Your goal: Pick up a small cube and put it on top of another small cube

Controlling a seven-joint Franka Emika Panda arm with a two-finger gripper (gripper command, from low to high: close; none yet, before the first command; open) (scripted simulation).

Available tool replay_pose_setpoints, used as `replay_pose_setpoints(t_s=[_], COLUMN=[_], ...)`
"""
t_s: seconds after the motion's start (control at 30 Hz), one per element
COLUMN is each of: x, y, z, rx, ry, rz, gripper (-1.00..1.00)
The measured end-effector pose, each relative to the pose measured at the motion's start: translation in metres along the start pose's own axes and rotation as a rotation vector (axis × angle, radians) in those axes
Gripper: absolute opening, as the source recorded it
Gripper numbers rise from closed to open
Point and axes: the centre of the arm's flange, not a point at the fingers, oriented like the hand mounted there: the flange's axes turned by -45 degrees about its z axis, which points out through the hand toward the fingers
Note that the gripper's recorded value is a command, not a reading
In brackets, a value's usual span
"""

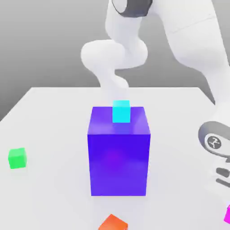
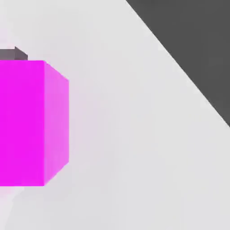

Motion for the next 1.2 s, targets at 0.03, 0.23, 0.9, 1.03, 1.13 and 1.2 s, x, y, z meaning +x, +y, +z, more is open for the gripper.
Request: replay_pose_setpoints(t_s=[0.03,0.23,0.9,1.03,1.13,1.2], x=[0.000,0.111,0.253,0.244,0.243,0.243], y=[0.000,0.072,0.660,0.673,0.670,0.670], z=[-0.014,-0.042,-0.083,-0.049,-0.029,-0.029], rx=[0.000,-0.026,-0.018,-0.002,-0.002,-0.002], ry=[0.000,0.031,0.010,0.005,0.004,0.004], rz=[0.000,0.146,1.090,1.086,1.079,1.079], gripper=[-1.00,-1.00,-1.00,-1.00,1.00,1.00])
